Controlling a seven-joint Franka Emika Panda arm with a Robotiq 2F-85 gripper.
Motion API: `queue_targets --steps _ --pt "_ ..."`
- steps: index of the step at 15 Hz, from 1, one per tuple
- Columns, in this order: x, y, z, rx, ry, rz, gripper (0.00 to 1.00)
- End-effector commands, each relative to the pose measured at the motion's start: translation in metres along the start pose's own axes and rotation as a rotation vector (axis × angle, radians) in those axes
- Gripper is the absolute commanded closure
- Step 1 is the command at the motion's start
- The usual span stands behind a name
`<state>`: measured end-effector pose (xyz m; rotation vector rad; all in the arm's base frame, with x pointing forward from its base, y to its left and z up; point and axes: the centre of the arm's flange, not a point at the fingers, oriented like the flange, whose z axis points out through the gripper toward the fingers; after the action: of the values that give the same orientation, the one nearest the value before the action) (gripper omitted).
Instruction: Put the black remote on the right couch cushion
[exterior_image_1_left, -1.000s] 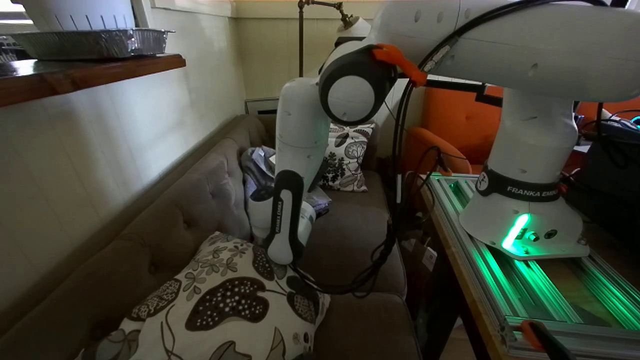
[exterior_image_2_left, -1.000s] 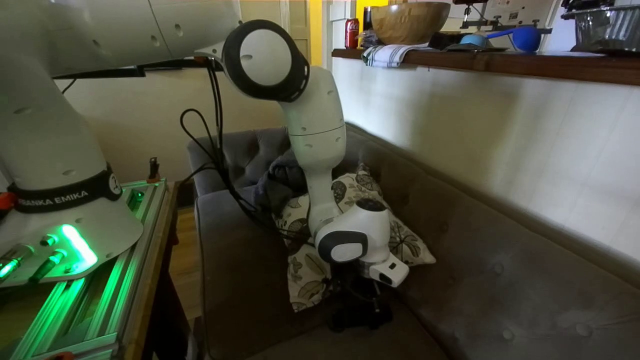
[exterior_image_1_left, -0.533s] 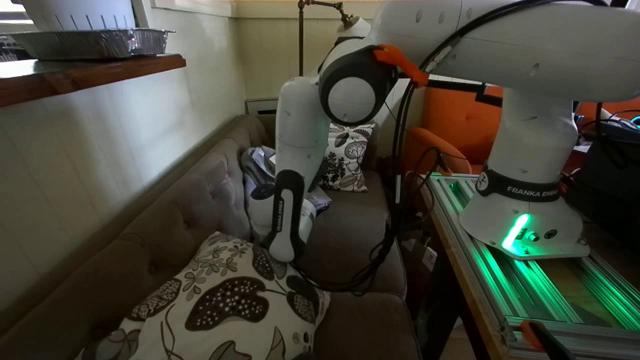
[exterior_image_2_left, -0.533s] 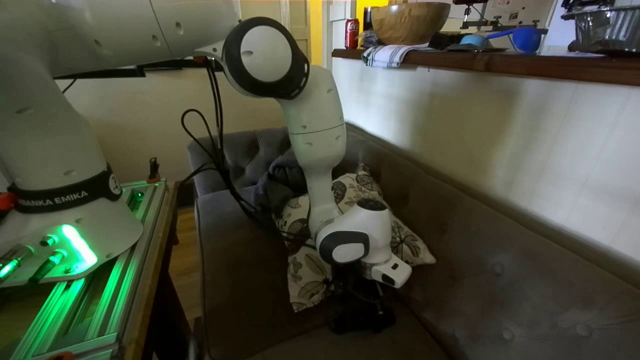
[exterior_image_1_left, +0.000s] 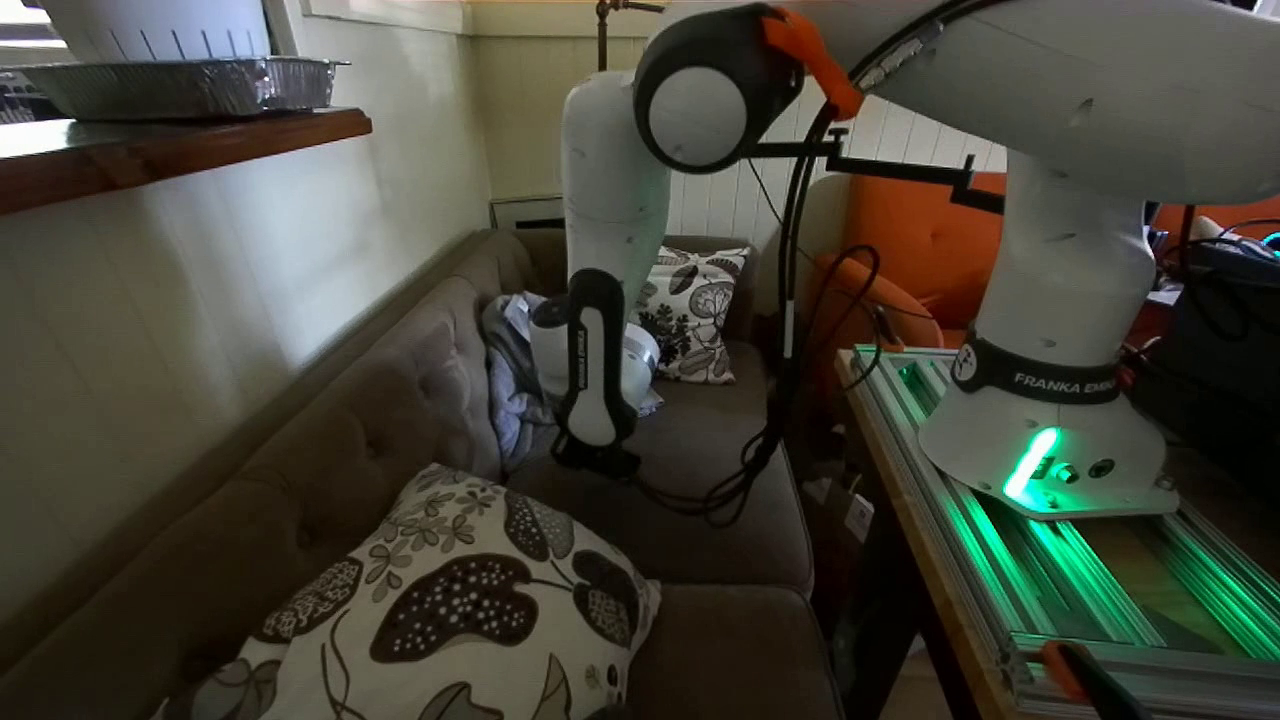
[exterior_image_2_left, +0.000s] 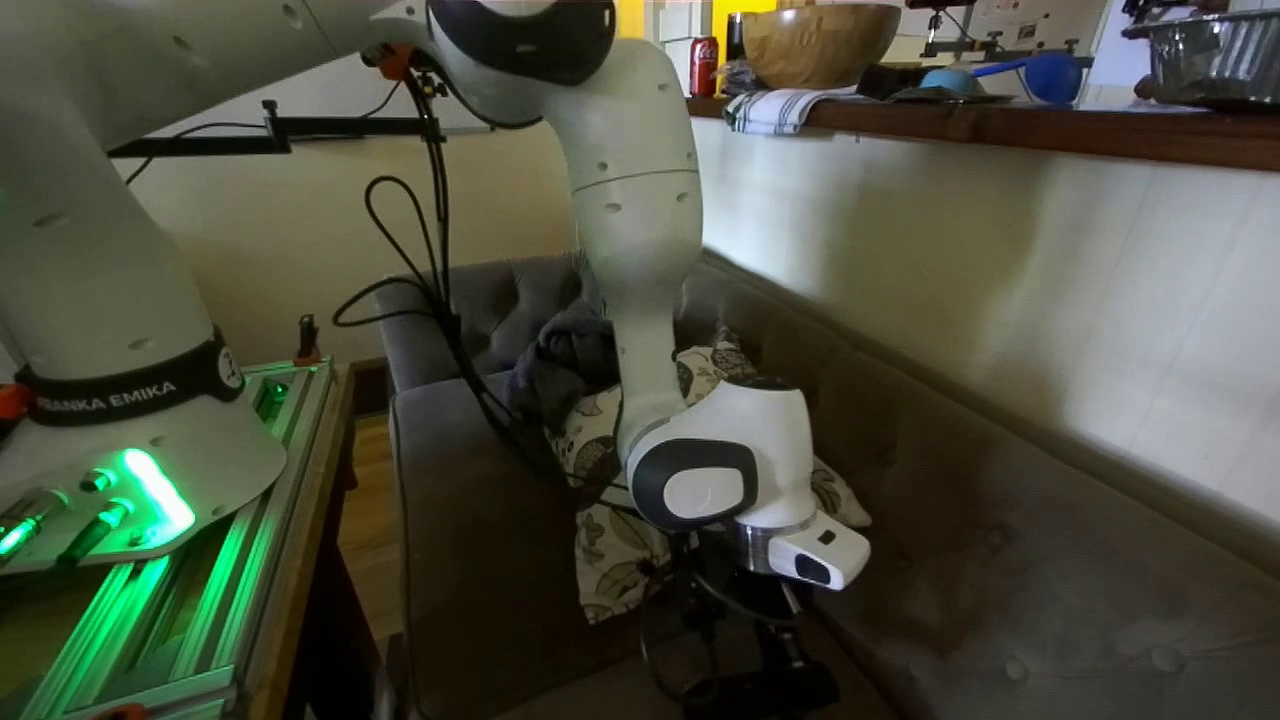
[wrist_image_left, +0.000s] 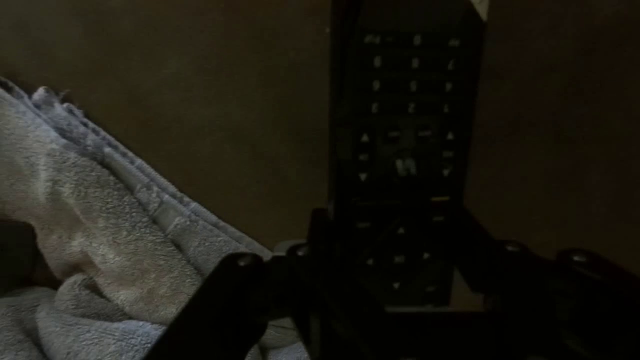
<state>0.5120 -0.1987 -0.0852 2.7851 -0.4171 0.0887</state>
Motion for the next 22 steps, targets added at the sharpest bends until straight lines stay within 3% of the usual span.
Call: queue_targets --steps 1,2,7,8,9,17,22 --pt "-0.031 0.023 -0.050 0.085 -0.022 -0.060 0.65" --pt "-0.010 0.010 -0.016 0.022 -0.004 -0.028 0.40" --pt "-0.018 0.014 -0.035 0.067 -0.016 -0.047 0.40" --pt "-0.018 0.013 -0.035 0.069 -0.016 -0.047 0.65" --pt "-0.012 0.018 -0.032 0.065 -0.020 -0.021 0.65" --pt "0.028 0.172 -0.009 0.072 -0.128 0.404 0.65" --pt "0.058 0.218 -0.010 0.146 -0.210 0.627 0.65"
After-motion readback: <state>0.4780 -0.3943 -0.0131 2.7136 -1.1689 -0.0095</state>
